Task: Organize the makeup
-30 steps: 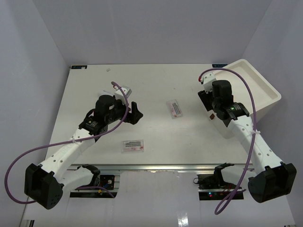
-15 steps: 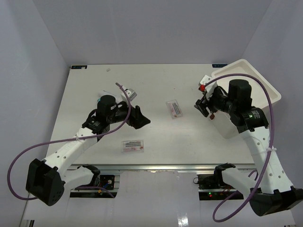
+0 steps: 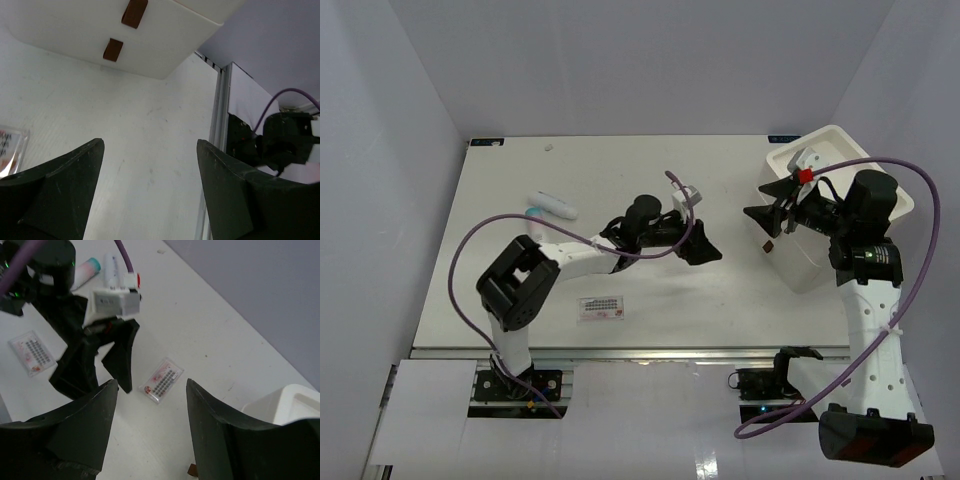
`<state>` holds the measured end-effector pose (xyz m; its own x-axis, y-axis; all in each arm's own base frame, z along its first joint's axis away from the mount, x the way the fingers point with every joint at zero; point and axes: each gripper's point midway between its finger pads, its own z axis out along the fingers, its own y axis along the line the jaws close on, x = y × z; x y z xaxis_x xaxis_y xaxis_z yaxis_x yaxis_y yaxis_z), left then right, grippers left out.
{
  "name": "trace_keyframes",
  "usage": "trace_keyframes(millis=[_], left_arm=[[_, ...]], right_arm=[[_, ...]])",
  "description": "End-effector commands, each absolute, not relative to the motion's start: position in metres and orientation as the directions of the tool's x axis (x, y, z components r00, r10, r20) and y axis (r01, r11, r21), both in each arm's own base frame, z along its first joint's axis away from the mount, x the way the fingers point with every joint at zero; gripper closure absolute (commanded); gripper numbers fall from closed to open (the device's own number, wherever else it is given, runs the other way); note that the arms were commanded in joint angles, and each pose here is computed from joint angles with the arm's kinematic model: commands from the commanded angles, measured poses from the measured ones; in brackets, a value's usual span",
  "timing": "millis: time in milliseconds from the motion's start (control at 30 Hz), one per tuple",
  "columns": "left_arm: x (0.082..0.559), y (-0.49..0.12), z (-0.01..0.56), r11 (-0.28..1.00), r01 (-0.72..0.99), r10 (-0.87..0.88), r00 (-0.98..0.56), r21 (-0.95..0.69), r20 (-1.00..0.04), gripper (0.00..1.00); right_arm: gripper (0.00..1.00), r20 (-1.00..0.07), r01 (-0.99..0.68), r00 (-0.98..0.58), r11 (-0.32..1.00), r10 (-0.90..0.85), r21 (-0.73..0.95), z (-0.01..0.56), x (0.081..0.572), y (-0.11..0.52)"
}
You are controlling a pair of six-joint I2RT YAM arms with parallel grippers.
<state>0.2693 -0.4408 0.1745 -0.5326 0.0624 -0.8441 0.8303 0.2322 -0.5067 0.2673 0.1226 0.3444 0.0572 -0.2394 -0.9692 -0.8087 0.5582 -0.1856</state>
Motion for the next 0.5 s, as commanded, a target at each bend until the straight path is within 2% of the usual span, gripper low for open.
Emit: trace_keyframes(millis=[0,300,467], left_arm=[[0.292,-0.501,0.193,0.222,0.906,-0.035,-0.361,-0.36,-0.932,0.15],[0.325,-0.575,0.201,0.226,0.923,-0.163,-0.28,-0.312,-0.946,0.2],[0.331,-0.603,0.185,0.245,0.917,-0.187,-0.274,-0.315,-0.943,0.2]], right_arm=[[0.36,-0.977,-0.795,0.15,0.568,-0.154,-0.212,0.377,0.257,0.118],[0.35,-0.979,-0.778,0.147,0.596,-0.139,-0.201,0.376,0.253,0.106],[0.35,-0.984,-0.782,0.13,0.598,-0.124,-0.178,0.37,0.256,0.102]])
